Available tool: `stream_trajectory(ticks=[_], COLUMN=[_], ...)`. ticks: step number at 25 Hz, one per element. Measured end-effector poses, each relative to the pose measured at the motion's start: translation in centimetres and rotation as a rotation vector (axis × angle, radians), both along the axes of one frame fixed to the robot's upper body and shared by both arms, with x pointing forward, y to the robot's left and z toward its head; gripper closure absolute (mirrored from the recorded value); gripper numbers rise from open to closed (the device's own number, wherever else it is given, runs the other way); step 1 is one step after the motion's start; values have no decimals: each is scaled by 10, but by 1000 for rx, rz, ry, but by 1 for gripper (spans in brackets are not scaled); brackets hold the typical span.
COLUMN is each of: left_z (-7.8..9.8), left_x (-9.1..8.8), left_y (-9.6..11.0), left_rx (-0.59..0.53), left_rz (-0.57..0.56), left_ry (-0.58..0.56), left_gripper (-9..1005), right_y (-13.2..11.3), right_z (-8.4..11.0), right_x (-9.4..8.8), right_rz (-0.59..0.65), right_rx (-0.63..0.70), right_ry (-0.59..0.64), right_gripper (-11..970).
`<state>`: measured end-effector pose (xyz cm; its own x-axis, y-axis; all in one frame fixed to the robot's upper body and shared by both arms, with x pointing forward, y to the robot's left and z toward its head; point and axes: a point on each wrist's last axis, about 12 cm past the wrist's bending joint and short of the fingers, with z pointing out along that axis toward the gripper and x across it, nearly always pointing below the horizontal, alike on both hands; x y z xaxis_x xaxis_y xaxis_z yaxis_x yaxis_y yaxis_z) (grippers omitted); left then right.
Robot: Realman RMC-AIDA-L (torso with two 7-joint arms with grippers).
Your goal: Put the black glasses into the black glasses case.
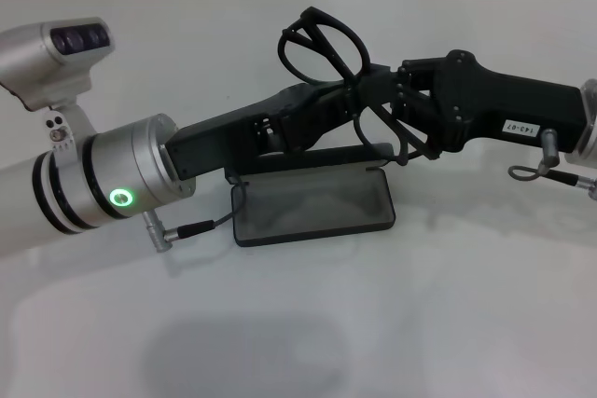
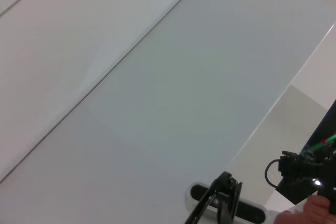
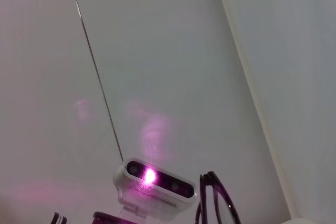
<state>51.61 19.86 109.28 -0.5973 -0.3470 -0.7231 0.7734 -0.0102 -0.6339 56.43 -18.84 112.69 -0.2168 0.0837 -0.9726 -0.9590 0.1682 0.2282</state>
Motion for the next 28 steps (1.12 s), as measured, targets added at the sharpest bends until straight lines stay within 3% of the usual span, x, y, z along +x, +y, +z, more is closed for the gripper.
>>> stream_trajectory(ticks=[11, 15, 24, 27, 28], left_z=[-1, -1, -6, -9, -9], left_x=[-1, -3, -10, -18, -18], left_y=[1, 11, 43, 68, 68], left_rx=[0, 33, 183, 315, 315], left_rz=[2, 6, -17, -15, -15], left_ry=[1, -29, -77, -200, -200], left_gripper=[985, 985, 984, 984, 984], right_y=[-2, -7, -18, -19, -19], right_z=[0, 1, 5, 7, 8], right_x=[0, 2, 8, 6, 5], right_rz=[-13, -44, -108, -84, -68], right_rx=[11, 20, 17, -34, -60], right_ry=[0, -7, -74, -160, -191], right_gripper=[897, 897, 896, 896, 896])
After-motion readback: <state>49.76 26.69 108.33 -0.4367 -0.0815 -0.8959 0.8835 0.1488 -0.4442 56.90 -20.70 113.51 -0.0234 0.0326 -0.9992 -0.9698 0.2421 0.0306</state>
